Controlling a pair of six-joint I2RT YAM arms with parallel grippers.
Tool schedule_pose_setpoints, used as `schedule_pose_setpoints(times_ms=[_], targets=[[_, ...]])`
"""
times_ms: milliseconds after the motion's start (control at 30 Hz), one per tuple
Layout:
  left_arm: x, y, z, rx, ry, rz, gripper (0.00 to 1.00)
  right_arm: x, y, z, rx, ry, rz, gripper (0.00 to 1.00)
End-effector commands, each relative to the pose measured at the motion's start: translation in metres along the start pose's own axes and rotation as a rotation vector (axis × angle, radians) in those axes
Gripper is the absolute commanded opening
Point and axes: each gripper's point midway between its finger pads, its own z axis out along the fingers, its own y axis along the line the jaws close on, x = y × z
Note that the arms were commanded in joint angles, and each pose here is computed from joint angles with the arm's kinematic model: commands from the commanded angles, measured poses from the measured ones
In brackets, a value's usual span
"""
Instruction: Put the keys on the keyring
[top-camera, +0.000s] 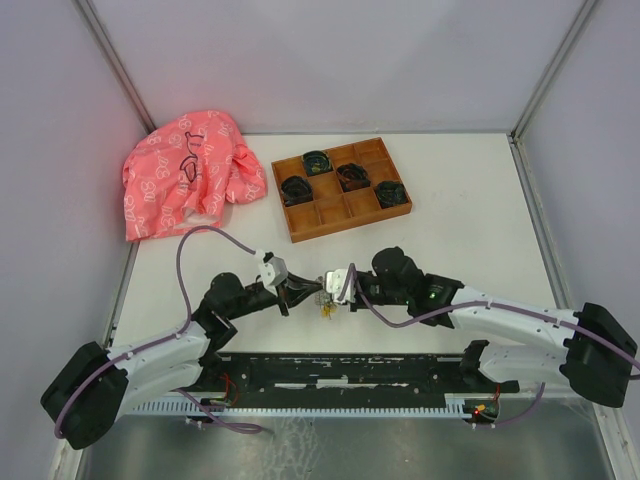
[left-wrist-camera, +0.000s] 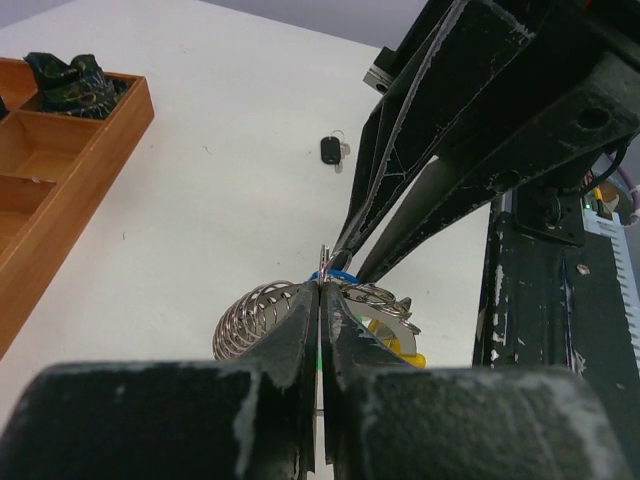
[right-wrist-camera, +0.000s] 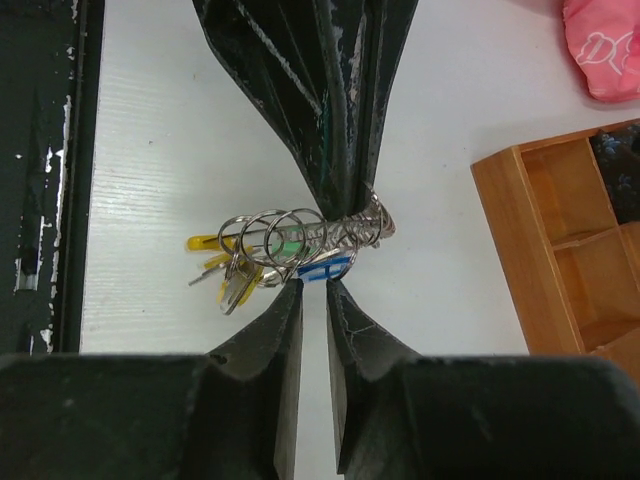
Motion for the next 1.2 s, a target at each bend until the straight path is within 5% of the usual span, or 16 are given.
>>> schedule_pose_setpoints(times_ms=[0,567,1167], targets=[[-0.032,0.001,0.003,-0.010,-0.125,0.031,0.03,-0.019,-0.011,-0.011,0.080,-0.075,0.016,0.25],[-0.024,-0.001,0.003,0.015,-0.102,0.063,0.03,-0.044,-0.023,-0.025,0.149,-0.175,0.148,0.40],[-0.026,-0.003,0.003,0.031,-0.111,0.078,0.03,-0.034,-0.031,-0.007,0.131,-0.176,0.318,0.32]])
